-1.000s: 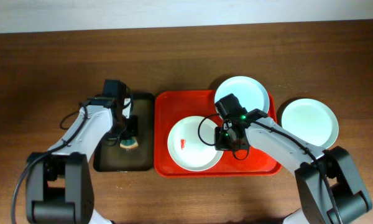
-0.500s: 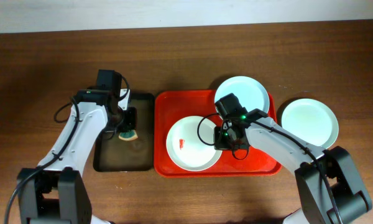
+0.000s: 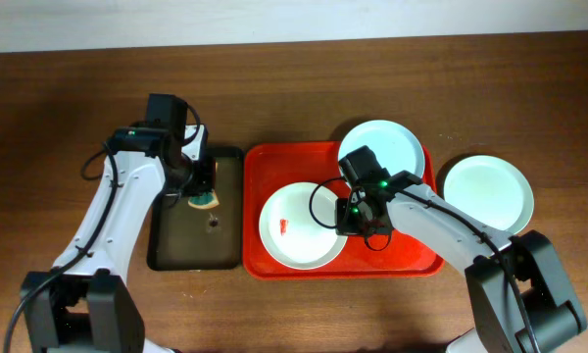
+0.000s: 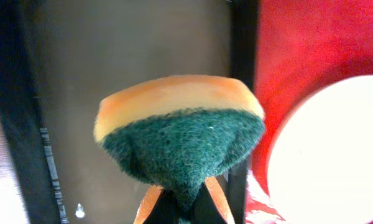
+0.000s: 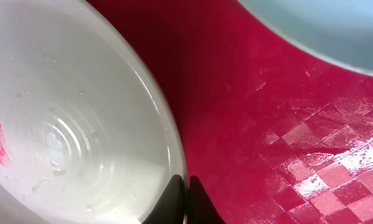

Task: Clean dirty plates on tray and stack at the side
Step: 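Scrub the held plate with the sponge in left gripper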

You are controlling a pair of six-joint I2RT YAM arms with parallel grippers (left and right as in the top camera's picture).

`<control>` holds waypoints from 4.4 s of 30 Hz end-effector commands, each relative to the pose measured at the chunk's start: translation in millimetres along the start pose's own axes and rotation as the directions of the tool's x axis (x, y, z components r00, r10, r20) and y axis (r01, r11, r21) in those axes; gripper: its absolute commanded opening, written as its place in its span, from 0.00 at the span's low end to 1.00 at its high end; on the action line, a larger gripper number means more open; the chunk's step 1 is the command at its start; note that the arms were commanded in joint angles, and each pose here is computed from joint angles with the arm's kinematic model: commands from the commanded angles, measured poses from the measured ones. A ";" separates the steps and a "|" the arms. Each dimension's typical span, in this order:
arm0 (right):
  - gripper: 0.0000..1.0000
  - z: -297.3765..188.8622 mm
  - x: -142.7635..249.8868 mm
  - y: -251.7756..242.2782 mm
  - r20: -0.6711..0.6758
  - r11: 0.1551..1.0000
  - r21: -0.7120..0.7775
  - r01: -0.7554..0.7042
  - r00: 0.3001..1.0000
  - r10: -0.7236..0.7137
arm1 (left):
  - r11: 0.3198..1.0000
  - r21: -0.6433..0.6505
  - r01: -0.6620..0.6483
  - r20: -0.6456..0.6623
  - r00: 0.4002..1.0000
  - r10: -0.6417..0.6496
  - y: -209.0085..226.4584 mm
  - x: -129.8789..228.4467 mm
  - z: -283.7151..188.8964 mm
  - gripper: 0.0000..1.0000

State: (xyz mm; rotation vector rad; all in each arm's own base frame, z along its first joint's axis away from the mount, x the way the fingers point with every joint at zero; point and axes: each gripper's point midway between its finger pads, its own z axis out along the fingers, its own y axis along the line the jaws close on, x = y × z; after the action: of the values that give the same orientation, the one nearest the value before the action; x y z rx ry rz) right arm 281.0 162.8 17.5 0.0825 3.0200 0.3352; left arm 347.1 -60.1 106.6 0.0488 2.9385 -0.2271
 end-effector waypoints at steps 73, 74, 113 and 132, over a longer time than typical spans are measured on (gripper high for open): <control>0.04 9.3 -0.7 12.2 0.000 0.989 -0.089 -0.120 0.993 0.120 | 0.976 0.106 -0.189 -0.134 0.970 0.202 -132.5 44.6 88.2 0.00; 0.04 9.3 -0.7 12.2 0.000 0.989 -0.089 -0.120 0.993 0.120 | 0.977 0.099 -0.189 -0.151 0.968 0.202 -131.4 47.6 94.1 0.00; 0.04 9.3 -0.5 13.0 -0.001 0.990 -0.093 -0.107 0.994 0.107 | 0.982 0.046 -0.184 -0.093 0.978 0.187 -127.6 26.6 73.5 0.00; 0.04 8.4 -1.4 20.1 0.001 0.990 -0.131 -0.047 0.999 0.047 | 0.981 0.146 -0.130 -0.188 0.970 0.157 -132.5 67.8 112.9 0.00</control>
State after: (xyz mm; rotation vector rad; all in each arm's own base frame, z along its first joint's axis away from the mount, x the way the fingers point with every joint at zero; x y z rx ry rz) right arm 286.7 179.4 15.3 0.1595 2.9762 0.4926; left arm 316.8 -190.2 12.8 0.3127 3.0256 -0.2466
